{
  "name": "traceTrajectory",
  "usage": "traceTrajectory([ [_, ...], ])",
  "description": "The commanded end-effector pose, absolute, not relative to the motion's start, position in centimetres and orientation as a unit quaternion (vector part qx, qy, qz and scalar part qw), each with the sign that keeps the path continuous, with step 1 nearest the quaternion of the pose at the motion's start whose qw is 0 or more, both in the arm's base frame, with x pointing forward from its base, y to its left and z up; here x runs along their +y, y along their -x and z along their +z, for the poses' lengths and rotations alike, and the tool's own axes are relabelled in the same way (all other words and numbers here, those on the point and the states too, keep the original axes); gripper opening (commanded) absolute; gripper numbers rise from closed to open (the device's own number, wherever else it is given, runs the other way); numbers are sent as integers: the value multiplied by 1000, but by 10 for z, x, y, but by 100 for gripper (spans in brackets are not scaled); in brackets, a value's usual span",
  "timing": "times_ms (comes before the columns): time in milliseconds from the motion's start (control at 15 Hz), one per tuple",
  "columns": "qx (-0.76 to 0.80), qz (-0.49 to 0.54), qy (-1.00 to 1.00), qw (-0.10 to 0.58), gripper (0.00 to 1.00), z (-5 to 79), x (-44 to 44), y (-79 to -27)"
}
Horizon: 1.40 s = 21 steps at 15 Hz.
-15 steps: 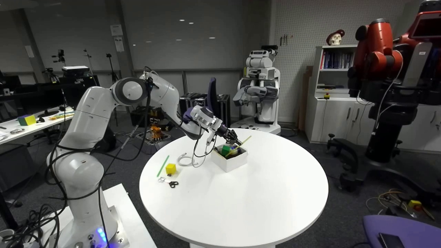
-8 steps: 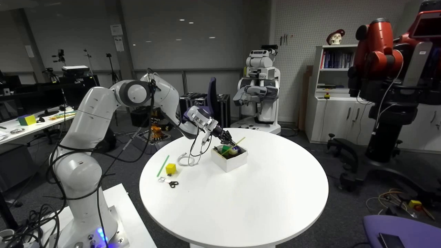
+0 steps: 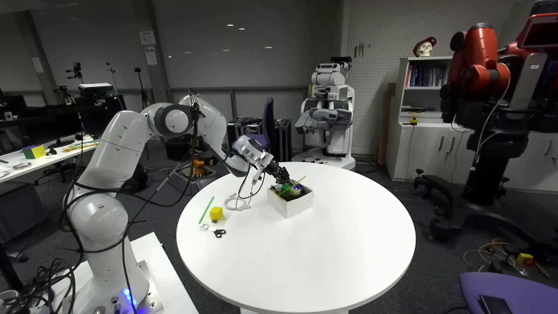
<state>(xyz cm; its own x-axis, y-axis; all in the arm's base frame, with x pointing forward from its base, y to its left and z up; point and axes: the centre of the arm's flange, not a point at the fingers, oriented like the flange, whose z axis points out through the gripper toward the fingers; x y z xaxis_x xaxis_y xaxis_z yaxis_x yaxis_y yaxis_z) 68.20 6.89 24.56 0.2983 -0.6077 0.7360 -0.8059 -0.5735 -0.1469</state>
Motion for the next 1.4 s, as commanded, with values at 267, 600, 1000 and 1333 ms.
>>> traceTrajectory([
  [267, -436, 392, -800, 130, 59, 246, 68, -688],
  [600, -437, 387, -802, 123, 96, 253, 70, -682],
  [1000, -421, 279, -857, 102, 100, 276, 81, -642],
  [1333, -361, 170, -914, 70, 100, 300, 94, -601],
])
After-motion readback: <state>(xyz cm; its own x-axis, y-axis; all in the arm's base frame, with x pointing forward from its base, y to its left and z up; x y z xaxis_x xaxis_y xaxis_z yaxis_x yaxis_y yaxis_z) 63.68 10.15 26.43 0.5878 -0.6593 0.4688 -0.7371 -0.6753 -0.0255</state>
